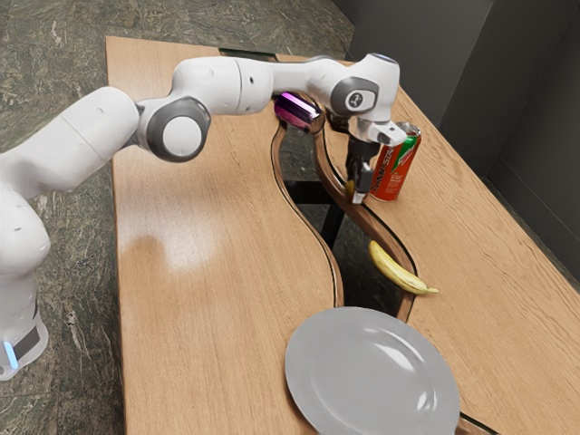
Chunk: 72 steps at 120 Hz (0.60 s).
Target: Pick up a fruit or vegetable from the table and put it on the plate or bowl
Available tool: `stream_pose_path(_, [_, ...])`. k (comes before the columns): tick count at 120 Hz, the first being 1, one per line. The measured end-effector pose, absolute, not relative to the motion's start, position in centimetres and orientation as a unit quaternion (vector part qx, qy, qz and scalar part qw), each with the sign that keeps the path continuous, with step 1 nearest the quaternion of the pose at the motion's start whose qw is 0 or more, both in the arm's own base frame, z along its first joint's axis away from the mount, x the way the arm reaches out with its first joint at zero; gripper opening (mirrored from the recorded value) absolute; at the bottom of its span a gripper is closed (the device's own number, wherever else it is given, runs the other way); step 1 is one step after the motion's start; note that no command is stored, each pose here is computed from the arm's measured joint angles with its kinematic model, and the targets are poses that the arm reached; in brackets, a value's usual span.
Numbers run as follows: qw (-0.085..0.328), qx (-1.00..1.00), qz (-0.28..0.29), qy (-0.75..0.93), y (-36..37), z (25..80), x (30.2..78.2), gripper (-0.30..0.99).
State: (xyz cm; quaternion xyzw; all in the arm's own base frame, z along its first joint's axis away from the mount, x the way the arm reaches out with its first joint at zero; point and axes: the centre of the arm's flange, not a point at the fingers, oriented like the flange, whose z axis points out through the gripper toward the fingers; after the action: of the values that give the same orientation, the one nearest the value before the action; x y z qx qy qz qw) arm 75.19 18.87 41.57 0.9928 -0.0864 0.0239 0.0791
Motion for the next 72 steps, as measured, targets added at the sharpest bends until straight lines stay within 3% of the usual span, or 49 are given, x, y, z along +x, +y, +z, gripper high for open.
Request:
stream_pose_path(16, [0.047,0.991,0.042,-0.118,13.4,48.0,75.0,0.34])
stream_pose_path(46, [-0.039,0.971,0.078,-0.222,-5.9,63.1,69.9,0.39])
stream_pose_path(62, [-0.047,0.953,0.074,-0.288,-15.9,64.6,67.0,0.34])
stream_pose_path(72, [-0.046,0.941,0.055,-0.331,-21.2,62.7,65.6,0.34])
